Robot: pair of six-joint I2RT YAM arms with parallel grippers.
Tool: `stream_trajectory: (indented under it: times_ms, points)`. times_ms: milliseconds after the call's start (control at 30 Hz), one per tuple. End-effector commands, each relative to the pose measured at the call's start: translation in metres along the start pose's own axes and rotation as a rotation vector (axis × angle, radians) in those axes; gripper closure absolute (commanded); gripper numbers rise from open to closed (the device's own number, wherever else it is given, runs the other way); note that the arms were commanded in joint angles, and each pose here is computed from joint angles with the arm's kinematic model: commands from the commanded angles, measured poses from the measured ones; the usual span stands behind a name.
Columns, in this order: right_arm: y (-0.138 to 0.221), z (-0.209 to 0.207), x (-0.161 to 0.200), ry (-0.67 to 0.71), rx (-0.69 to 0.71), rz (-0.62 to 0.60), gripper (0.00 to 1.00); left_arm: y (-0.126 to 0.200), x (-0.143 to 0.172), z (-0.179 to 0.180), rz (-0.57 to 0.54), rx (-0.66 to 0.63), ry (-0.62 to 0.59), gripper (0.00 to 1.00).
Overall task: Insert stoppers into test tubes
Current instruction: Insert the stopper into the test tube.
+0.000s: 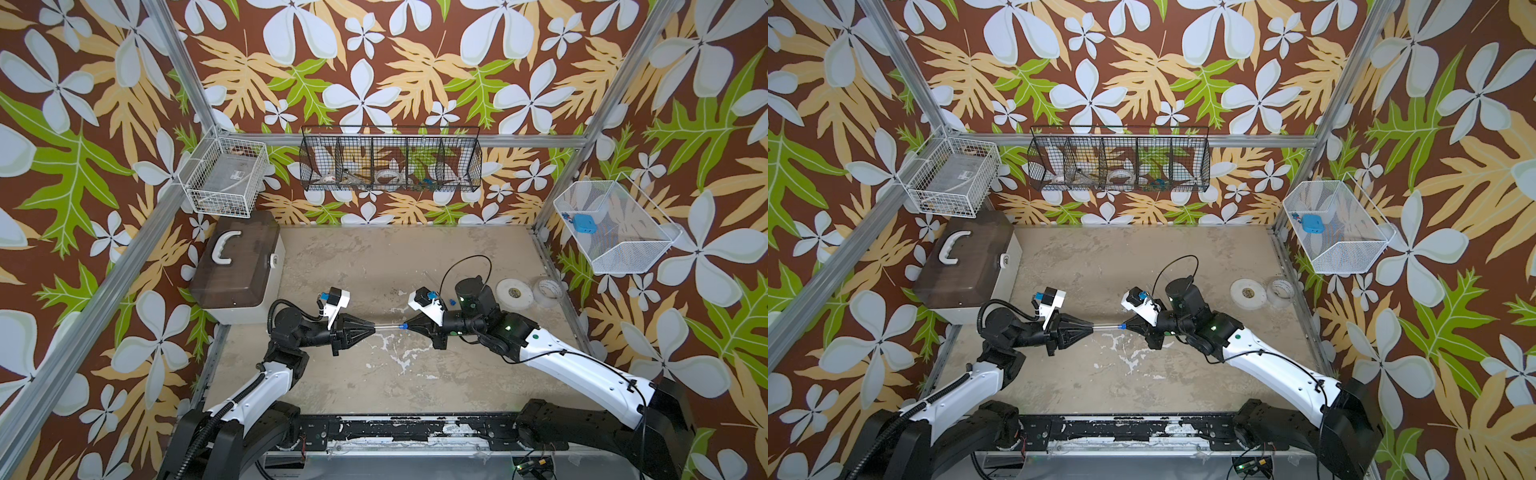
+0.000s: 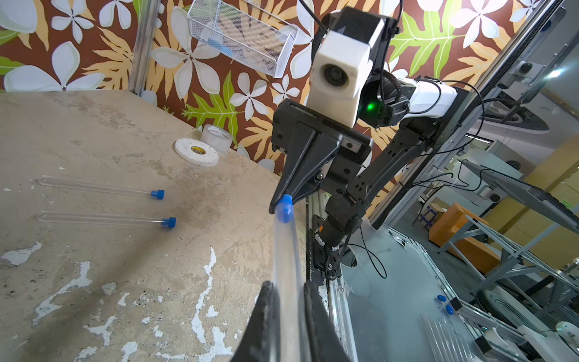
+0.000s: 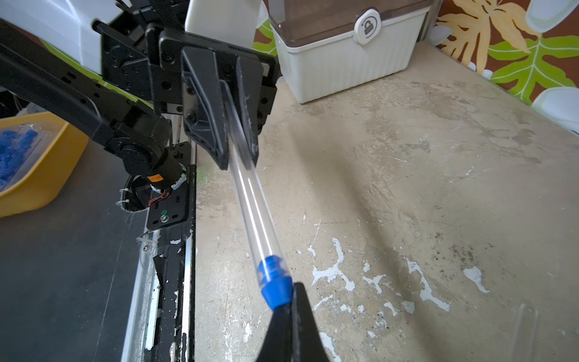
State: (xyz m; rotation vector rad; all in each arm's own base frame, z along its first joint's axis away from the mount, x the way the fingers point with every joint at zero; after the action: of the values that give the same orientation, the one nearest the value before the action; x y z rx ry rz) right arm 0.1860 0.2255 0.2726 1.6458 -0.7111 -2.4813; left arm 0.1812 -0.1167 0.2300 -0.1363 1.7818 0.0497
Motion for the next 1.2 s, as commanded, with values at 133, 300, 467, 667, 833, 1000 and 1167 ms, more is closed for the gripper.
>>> stream_trajectory:
  times_ms: [133, 300, 467, 667, 833, 1000, 1167]
  points:
    - [-0.008, 0.044, -0.044, 0.284, -0.219, -0.17, 1.0, -0.005, -0.008, -0.01, -0.001, 0.099, -0.093, 1.0]
    - [0.001, 0.051, -0.048, 0.304, -0.253, -0.267, 1.0, -0.005, -0.007, -0.009, 0.004, 0.092, -0.085, 1.0]
    - [0.006, 0.056, -0.052, 0.296, -0.265, -0.313, 1.0, -0.006, -0.007, -0.005, 0.004, 0.057, -0.068, 1.0]
    - [-0.004, 0.063, -0.054, 0.274, -0.225, -0.296, 1.0, -0.006, -0.006, -0.001, 0.007, 0.018, -0.059, 1.0]
    - [-0.009, 0.068, -0.058, 0.253, -0.213, -0.309, 1.0, -0.006, -0.007, -0.001, 0.004, 0.013, -0.06, 1.0]
    - [-0.013, 0.072, -0.066, 0.234, -0.195, -0.317, 1.0, -0.006, -0.006, -0.001, 0.005, 0.014, -0.059, 1.0]
    - [-0.014, 0.073, -0.069, 0.241, -0.189, -0.319, 1.0, -0.006, -0.007, -0.002, 0.006, 0.02, -0.059, 1.0]
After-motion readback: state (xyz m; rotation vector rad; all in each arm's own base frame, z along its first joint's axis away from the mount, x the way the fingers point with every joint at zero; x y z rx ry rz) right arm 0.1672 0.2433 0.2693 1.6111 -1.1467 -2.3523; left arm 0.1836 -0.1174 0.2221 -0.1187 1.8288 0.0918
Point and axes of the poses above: each gripper's point midway between its finger pads, its own y axis back along the fingers, its own z axis along the line the jaws close on, x = y × z, the point moved 10 cm from there along y, back along the fingers, and after that the axes turned 14 degrees about -y, right-handed, at the moved point
